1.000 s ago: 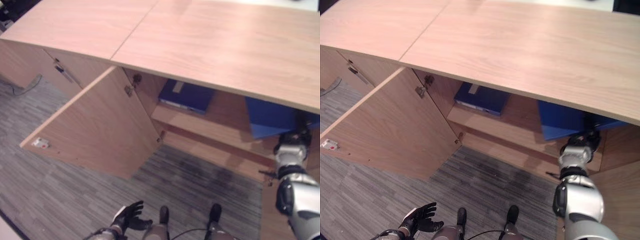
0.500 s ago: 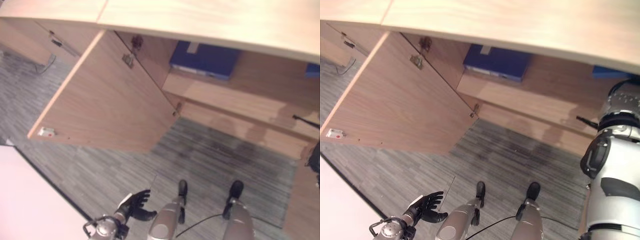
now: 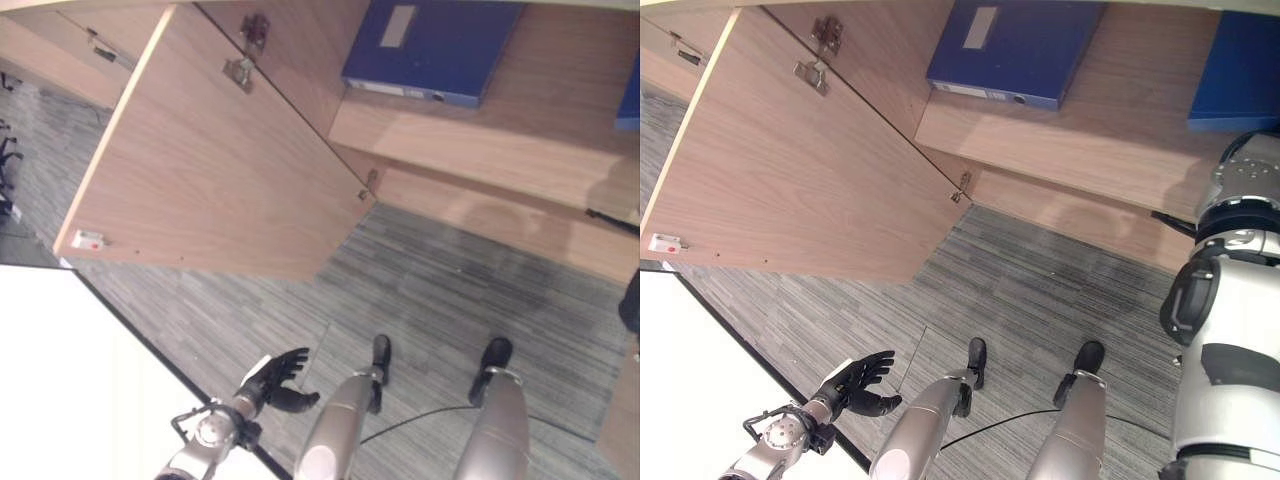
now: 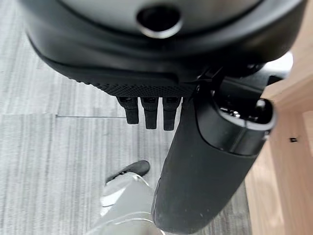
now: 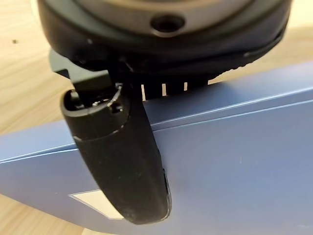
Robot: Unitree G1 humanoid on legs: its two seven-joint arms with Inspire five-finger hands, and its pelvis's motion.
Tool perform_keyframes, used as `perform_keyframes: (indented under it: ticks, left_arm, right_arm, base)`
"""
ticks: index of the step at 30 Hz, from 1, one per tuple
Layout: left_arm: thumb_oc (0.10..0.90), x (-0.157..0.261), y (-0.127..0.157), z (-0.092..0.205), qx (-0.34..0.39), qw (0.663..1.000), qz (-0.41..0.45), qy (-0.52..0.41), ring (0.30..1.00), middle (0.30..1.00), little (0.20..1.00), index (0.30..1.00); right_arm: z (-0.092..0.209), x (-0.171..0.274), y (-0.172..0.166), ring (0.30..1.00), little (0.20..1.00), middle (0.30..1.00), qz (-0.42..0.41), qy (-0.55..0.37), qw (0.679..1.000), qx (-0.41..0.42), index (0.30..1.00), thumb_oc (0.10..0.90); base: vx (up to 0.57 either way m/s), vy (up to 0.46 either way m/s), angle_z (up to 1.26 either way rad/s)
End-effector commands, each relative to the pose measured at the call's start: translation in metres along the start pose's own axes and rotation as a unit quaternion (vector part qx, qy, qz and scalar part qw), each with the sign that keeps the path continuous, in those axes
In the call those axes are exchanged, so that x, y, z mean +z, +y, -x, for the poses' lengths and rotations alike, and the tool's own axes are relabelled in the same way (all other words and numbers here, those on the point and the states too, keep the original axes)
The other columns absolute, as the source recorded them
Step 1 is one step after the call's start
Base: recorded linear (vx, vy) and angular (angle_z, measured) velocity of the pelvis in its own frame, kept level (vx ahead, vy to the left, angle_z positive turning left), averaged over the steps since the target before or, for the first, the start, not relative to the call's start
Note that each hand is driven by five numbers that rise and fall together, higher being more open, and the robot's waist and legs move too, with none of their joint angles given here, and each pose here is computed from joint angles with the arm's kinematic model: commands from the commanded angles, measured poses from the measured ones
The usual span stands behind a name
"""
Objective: Put the empty folder in the office cabinet
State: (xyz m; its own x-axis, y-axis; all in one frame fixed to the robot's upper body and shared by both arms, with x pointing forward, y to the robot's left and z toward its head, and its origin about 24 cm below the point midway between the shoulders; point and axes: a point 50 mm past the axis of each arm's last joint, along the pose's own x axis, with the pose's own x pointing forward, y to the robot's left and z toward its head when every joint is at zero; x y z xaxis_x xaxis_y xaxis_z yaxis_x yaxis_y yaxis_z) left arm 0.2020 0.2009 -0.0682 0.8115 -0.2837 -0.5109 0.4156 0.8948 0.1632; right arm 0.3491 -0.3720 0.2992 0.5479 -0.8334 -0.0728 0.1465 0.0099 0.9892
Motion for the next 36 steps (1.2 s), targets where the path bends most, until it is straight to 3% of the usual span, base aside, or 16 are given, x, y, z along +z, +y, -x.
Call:
perform_keyframes:
  ticks: [1,7,8,9,14,17,20,21,27,36]
  left_arm:
    - [0.800,-0.013,0.032,0.026,0.035,0.999,-0.017,0.021,0.900,0.900,0.900,0.900]
    - [0.800,-0.012,0.029,0.029,0.025,1.000,-0.009,0.014,0.900,0.900,0.900,0.900]
    - [0.800,-0.011,0.029,0.029,0.025,1.000,-0.010,0.013,0.900,0.900,0.900,0.900]
    - [0.800,-0.012,0.030,0.031,0.025,1.000,-0.011,0.014,0.900,0.900,0.900,0.900]
    - [0.800,-0.021,0.036,0.034,0.036,0.998,-0.018,0.037,0.900,0.900,0.900,0.900]
    - [0.800,-0.027,0.042,0.035,0.043,0.996,-0.046,0.066,0.900,0.900,0.900,0.900]
    - [0.800,-0.028,0.045,0.034,0.049,0.994,-0.063,0.074,0.900,0.900,0.900,0.900]
    - [0.800,-0.033,0.044,0.036,0.048,0.993,-0.065,0.086,0.900,0.900,0.900,0.900]
    - [0.800,-0.034,0.043,0.032,0.050,0.993,-0.057,0.094,0.900,0.900,0.900,0.900]
    - [0.800,-0.045,0.035,0.033,0.061,0.993,-0.013,0.104,0.900,0.900,0.900,0.900]
  right_arm:
    - [0.020,0.025,0.069,0.300,0.300,0.300,0.001,-0.051,0.986,0.158,0.300,0.400]
    - [0.016,0.027,0.063,0.300,0.300,0.300,0.011,-0.057,0.986,0.153,0.300,0.400]
    - [0.016,0.028,0.062,0.432,0.432,0.432,0.011,-0.056,0.987,0.153,0.432,0.488]
    - [0.015,0.028,0.061,0.900,0.900,0.900,0.020,-0.058,0.986,0.155,0.900,0.800]
    - [0.009,0.031,0.057,0.900,0.900,0.900,0.083,-0.054,0.987,0.130,0.900,0.800]
    - [0.000,0.029,0.042,0.900,0.900,0.900,0.154,-0.024,0.986,0.056,0.900,0.800]
    - [0.002,0.021,0.043,0.900,0.900,0.900,0.166,-0.001,0.985,0.047,0.900,0.800]
    - [-0.001,0.023,0.038,0.900,0.900,0.900,0.207,0.003,0.978,0.030,0.900,0.800]
    - [-0.016,0.052,0.006,0.900,0.900,0.900,0.238,-0.002,0.969,-0.062,0.900,0.800]
    - [-0.018,0.056,-0.003,0.900,0.900,0.900,0.237,-0.015,0.966,-0.098,0.900,0.800]
  base:
    - [0.00,0.000,0.00]
    - [0.02,0.015,0.04]
    - [0.02,0.018,0.07]
    - [0.03,0.022,0.06]
    - [0.03,0.001,0.04]
    - [0.02,-0.031,0.04]
    - [-0.06,-0.005,-0.01]
    - [0.10,-0.027,-0.02]
    - [0.02,-0.027,0.02]
    - [-0.02,0.014,0.01]
